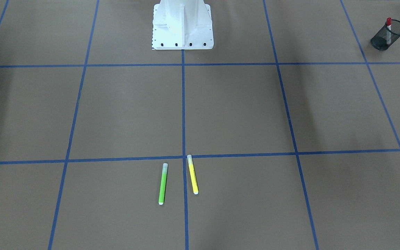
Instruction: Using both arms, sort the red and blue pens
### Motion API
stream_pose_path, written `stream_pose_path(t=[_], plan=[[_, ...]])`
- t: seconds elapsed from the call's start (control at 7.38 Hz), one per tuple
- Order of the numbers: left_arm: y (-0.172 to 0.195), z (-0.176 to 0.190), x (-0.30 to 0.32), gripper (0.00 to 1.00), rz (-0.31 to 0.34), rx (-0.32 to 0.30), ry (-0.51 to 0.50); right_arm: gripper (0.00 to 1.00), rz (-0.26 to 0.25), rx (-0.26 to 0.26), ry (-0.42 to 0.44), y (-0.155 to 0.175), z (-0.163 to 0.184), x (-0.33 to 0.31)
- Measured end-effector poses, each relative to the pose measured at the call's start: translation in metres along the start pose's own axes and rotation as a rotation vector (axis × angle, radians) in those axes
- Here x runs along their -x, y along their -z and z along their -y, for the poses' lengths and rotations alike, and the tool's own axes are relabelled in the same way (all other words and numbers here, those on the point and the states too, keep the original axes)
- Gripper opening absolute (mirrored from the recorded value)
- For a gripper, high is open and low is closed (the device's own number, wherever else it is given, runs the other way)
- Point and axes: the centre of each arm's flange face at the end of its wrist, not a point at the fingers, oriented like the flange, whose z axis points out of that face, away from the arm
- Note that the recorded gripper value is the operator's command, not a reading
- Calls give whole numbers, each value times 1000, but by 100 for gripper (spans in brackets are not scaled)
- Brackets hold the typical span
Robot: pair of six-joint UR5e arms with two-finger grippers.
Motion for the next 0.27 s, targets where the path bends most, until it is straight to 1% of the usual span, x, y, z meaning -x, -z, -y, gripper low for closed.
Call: stream_pose_path(t=[0.27], plan=[[0,0,0,100,0,0,0,100,1,-1,1,0,0,1]])
